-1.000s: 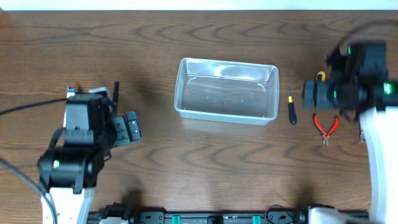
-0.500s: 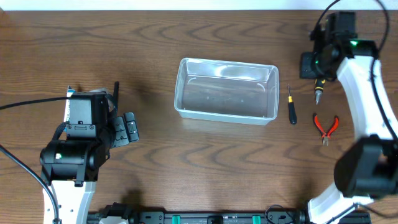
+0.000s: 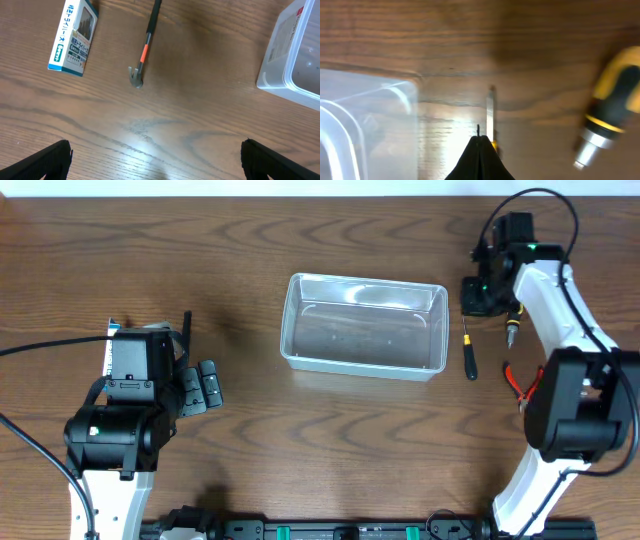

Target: Pack container

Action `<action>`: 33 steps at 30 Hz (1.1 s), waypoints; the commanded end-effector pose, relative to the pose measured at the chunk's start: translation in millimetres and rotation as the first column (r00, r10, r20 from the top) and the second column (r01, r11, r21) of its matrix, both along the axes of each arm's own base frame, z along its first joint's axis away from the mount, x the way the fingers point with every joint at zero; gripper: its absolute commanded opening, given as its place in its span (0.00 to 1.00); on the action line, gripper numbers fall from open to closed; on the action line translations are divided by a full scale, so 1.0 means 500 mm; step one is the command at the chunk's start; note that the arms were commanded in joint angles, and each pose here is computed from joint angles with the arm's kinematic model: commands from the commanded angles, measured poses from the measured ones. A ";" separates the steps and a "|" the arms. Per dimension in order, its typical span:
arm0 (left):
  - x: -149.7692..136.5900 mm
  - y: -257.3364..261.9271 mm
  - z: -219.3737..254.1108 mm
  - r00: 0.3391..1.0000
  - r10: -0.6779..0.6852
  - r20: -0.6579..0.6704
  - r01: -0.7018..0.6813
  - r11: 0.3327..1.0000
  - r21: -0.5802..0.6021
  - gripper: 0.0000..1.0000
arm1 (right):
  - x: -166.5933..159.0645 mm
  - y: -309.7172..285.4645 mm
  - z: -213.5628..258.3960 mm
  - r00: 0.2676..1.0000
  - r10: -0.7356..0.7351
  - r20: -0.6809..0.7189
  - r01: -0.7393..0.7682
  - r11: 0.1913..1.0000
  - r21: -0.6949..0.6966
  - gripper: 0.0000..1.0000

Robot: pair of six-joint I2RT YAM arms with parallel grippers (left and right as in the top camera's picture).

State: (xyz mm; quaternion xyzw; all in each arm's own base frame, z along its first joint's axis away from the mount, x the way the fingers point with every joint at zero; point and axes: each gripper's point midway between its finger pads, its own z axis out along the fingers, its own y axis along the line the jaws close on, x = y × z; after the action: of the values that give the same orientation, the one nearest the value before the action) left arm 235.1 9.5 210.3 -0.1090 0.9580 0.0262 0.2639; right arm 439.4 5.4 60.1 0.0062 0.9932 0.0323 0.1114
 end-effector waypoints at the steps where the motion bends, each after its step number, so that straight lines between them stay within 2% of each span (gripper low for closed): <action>1: 0.002 0.004 0.015 1.000 0.001 0.017 -0.001 1.000 0.015 0.98 | 0.012 0.053 -0.013 0.997 0.075 0.007 -0.076 0.993 0.090 0.01; 12: 0.002 0.004 0.015 1.000 0.001 0.017 -0.001 1.000 0.015 0.98 | 0.034 0.093 -0.005 0.990 0.124 0.066 -0.133 0.979 0.153 0.01; 21: 0.002 0.004 0.015 1.000 0.001 0.017 -0.001 1.000 0.015 0.98 | 0.025 0.162 0.019 0.959 0.254 0.128 -0.282 0.905 0.317 0.02; 33: 0.002 0.004 0.015 1.000 0.001 0.017 -0.001 1.000 0.015 0.98 | 0.024 0.164 0.018 0.958 0.256 0.127 -0.283 0.905 0.316 0.03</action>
State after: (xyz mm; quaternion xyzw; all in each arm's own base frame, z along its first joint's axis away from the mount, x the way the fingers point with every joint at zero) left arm 234.8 9.6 210.1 -0.1090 0.9582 0.0263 0.2632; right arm 448.0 78.8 61.9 -0.0974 0.9656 0.2001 0.1342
